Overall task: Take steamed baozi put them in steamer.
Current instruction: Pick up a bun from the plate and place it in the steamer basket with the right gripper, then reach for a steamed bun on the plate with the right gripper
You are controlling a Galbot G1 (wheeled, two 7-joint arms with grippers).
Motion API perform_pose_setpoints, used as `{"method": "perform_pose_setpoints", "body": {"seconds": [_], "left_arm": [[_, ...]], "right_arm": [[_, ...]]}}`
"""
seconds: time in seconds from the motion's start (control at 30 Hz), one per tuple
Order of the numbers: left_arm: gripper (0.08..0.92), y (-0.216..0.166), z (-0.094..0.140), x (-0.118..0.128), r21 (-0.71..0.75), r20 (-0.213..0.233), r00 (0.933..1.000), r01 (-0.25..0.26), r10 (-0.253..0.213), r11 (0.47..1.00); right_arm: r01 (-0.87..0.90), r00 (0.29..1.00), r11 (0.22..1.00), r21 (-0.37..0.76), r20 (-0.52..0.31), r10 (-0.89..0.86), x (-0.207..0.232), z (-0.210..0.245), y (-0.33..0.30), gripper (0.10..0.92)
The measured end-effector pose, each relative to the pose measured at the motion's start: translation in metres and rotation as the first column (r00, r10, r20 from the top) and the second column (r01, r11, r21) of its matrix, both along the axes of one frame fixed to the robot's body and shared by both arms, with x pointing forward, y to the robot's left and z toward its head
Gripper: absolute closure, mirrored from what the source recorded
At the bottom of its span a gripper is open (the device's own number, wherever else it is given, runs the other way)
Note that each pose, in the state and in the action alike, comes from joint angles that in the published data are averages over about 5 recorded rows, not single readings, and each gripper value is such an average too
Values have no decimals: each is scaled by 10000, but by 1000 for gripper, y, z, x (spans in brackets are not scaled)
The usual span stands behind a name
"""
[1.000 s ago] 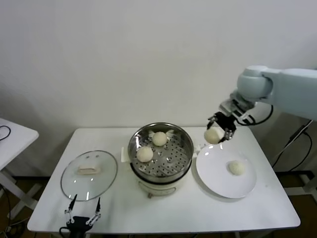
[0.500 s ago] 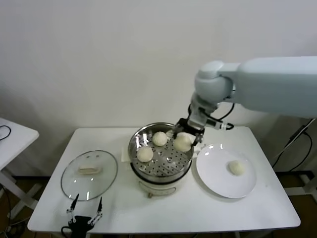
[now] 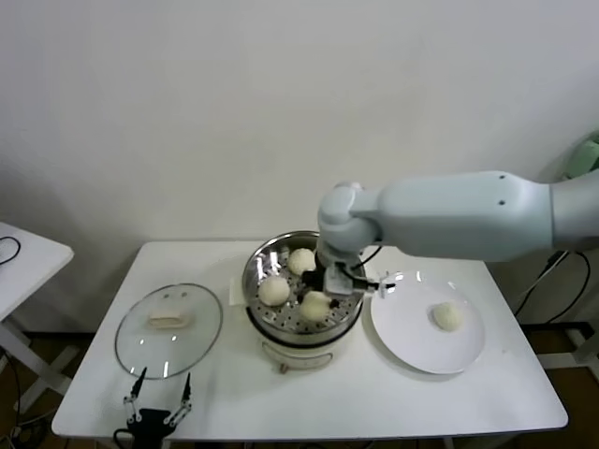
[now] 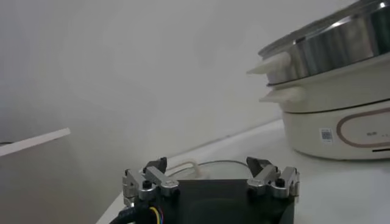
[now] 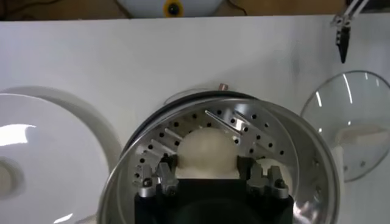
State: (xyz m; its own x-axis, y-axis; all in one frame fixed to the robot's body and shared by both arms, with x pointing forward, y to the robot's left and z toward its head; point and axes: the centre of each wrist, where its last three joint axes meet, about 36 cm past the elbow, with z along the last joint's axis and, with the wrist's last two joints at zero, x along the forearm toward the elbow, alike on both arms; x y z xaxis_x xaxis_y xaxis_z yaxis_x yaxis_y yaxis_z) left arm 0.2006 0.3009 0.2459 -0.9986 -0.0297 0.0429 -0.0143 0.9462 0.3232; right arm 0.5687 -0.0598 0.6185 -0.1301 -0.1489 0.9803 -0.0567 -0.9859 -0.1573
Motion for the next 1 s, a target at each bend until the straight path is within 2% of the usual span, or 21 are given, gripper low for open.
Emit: {"method": "perform_pose_setpoints", "body": {"seconds": [0.27,0.47,0.77,1.0], "left_arm": [[177,1,0,0,-24,14,10000,-45,45,10000],[177,1,0,0,-28,32,10000,-57,57,10000],[177,2,0,1,6,34,10000,-21,21,10000],[177,6,1,3,59,30,10000,-3,3,10000]], "right_arm": [[-399,9992,9992,-90,-27,399,3,-25,9,357],[-371,9993,9993,82,-16,371,11,-20,5,229],[698,9975,9960,564,-105,-694,45,28,-28,200],[2950,9553,9550,299,-311,-2941,64,78,-91,200]]}}
